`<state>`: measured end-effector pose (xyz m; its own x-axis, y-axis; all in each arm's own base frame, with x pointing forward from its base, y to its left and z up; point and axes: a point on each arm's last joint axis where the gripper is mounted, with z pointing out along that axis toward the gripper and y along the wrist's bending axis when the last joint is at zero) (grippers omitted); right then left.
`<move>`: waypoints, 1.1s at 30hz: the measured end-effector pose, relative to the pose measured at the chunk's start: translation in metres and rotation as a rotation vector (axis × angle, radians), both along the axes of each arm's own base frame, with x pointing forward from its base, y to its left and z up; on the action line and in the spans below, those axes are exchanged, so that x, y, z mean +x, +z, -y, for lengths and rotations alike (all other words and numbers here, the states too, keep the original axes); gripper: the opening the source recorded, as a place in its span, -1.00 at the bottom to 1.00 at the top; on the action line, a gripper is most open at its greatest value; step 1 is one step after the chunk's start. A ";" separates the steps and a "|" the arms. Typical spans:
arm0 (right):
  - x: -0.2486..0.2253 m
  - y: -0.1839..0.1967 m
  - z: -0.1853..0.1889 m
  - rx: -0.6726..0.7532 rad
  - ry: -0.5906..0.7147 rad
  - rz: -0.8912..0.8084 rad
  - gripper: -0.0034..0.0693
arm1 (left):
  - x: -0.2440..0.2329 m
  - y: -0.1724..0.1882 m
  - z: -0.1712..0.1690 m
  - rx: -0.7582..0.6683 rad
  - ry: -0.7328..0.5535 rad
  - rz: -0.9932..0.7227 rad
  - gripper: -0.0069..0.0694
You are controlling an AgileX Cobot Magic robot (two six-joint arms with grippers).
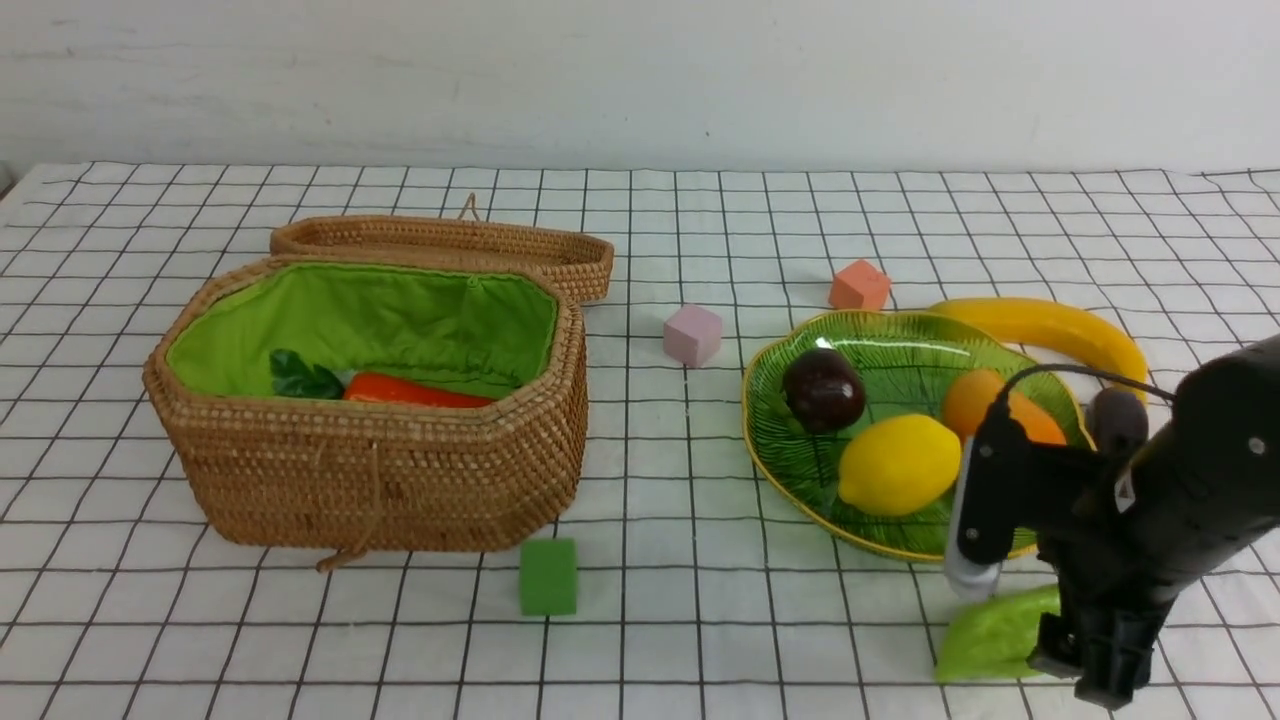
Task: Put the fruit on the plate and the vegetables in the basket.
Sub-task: Take a chayote with your right arm and place it on the basket on the left.
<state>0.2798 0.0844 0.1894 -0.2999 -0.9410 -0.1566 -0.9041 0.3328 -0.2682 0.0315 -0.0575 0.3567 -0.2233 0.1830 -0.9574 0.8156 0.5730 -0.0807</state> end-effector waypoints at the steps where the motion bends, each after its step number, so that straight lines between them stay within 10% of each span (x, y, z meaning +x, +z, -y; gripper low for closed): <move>1: 0.001 -0.005 0.000 -0.010 0.007 -0.013 0.79 | 0.000 0.000 0.000 0.003 -0.001 -0.002 -0.85; 23: -0.006 -0.023 -0.020 0.066 -0.049 -0.203 0.38 | -0.001 -0.003 0.000 0.028 -0.011 -0.015 -0.85; 33: -0.013 0.116 -0.137 0.554 0.028 -0.012 0.38 | 0.008 0.001 -0.006 -0.011 0.120 0.002 -0.85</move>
